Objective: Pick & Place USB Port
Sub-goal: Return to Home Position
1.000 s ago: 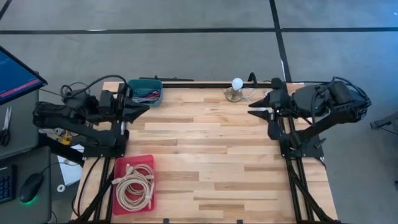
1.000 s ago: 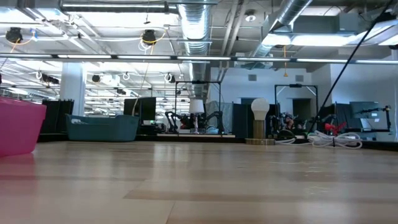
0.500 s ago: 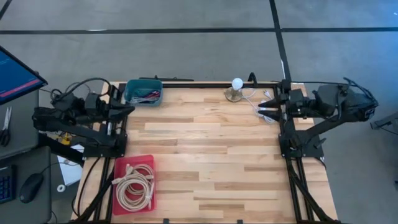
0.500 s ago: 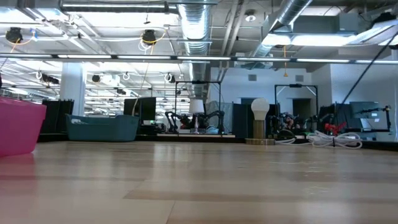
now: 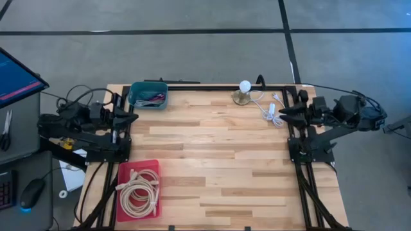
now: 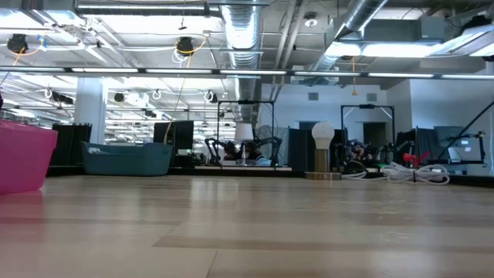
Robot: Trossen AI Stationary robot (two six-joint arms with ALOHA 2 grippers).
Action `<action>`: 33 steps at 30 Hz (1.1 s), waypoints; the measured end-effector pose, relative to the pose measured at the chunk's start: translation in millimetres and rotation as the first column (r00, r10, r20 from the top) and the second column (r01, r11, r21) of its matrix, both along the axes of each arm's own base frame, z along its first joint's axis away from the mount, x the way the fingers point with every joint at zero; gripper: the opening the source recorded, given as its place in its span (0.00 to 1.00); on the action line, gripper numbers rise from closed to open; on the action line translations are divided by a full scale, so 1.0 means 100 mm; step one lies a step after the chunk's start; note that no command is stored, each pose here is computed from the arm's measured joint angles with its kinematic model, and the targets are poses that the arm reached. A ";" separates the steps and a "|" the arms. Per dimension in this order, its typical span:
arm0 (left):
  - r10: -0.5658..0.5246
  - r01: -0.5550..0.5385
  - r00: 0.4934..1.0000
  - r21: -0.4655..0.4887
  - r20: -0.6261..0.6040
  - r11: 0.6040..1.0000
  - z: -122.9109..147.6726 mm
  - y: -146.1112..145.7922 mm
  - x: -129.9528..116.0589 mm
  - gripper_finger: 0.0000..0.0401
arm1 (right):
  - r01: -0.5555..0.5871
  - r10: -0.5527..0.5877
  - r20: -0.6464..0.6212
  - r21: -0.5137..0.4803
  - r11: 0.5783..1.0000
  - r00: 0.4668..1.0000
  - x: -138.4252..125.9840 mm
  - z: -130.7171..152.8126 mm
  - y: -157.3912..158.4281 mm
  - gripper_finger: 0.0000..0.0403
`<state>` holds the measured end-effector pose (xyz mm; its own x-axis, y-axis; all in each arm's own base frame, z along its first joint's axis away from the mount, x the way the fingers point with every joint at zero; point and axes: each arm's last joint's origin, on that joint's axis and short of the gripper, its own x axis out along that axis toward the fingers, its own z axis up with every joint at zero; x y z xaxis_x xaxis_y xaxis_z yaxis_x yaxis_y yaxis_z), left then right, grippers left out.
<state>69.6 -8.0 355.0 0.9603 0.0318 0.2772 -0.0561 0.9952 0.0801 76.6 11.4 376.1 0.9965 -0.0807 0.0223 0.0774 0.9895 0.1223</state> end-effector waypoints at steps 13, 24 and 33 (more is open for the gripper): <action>0.001 -0.001 0.999 -0.011 0.050 1.000 -0.27 0.04 -0.18 0.03 | 0.004 -0.004 0.058 0.011 1.000 0.998 -0.16 -0.26 -0.05 0.23; 0.004 -0.002 0.993 -0.020 0.114 1.000 -0.43 0.05 -0.22 0.03 | -0.105 0.107 0.134 -0.023 0.994 0.985 -0.36 -0.44 -0.07 0.23; 0.013 -0.009 0.981 -0.019 0.193 1.000 -0.48 0.01 -0.03 0.03 | -0.184 0.195 0.244 -0.067 0.981 0.950 -0.54 -0.54 -0.09 0.23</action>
